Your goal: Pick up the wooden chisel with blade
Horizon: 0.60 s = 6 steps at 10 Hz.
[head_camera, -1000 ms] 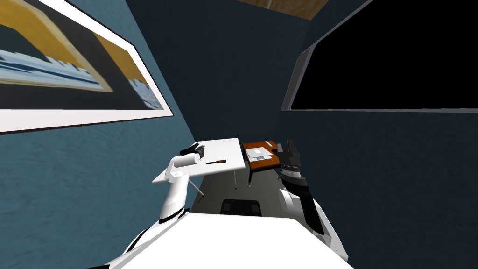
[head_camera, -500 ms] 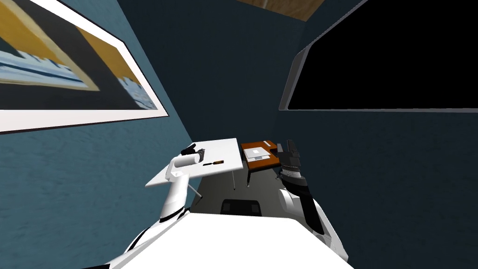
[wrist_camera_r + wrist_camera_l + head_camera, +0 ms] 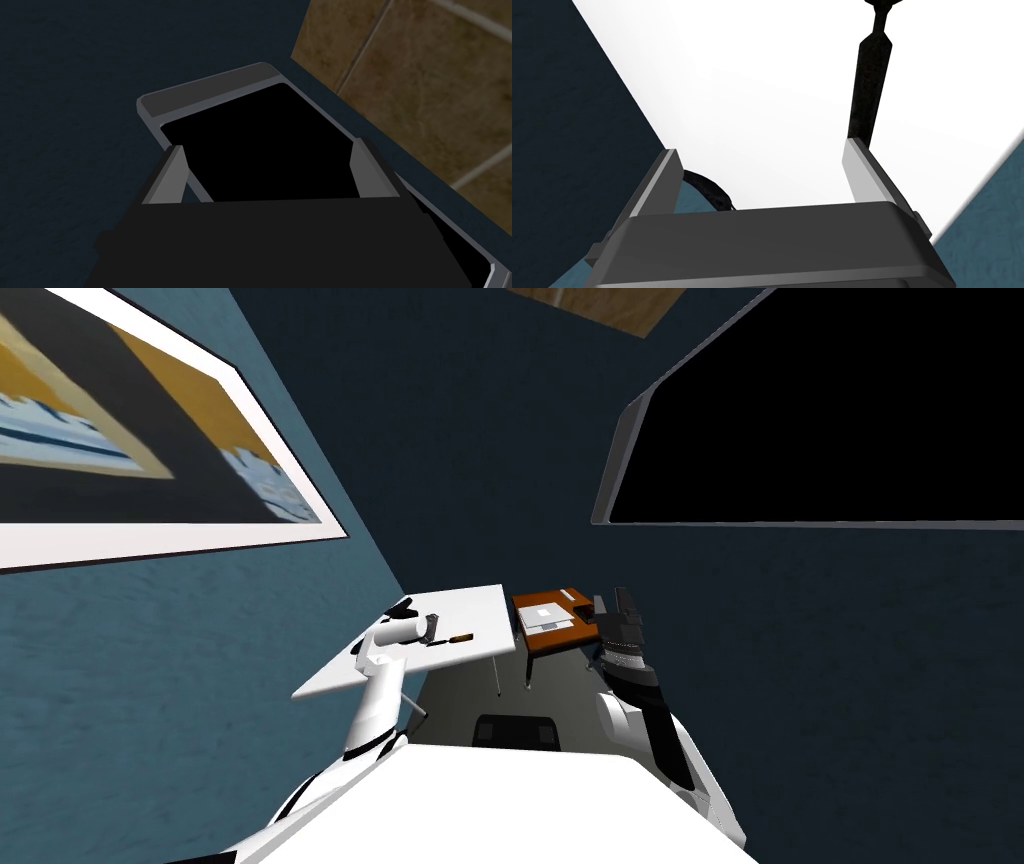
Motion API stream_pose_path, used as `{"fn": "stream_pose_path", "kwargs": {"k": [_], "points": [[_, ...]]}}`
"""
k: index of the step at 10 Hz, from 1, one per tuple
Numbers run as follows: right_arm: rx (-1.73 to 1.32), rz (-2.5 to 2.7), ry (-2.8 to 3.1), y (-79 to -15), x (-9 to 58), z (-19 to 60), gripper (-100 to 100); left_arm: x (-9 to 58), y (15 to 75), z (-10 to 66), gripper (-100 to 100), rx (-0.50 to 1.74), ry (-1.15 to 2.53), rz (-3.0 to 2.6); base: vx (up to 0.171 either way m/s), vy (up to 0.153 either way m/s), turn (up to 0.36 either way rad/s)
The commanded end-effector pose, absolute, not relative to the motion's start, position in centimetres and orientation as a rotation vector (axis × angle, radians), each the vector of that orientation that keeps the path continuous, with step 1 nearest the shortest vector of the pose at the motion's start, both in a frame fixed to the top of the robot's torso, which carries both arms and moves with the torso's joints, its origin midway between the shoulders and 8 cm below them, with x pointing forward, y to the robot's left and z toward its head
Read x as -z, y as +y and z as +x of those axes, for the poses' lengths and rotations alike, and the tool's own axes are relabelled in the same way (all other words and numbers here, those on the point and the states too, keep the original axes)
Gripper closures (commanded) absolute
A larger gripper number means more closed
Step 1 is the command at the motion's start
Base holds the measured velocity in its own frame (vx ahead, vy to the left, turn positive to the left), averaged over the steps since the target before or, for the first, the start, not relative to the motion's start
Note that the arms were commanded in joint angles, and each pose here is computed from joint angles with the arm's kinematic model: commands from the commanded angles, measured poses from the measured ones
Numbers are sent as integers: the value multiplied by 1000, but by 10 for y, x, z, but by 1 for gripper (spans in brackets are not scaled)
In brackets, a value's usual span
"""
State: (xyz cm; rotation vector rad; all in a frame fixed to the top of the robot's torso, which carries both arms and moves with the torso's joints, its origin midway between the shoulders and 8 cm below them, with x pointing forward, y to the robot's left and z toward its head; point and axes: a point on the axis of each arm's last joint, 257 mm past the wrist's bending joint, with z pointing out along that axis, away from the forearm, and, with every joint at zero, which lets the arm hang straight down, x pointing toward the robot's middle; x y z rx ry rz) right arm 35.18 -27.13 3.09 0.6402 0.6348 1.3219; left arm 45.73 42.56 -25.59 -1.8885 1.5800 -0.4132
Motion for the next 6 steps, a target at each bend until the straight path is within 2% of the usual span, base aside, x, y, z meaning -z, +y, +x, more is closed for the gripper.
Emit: {"fn": "stream_pose_path", "kwargs": {"k": [1, 6], "points": [[-1322, 640, 635, -271, -31, 352, 0, 268, 425, 445, -100, 383, 1606, -1943, 21, -38, -74], [-1322, 640, 635, -271, -31, 352, 0, 298, 424, 416, -100, 293, 1677, -2083, 27, -37, -62]]}}
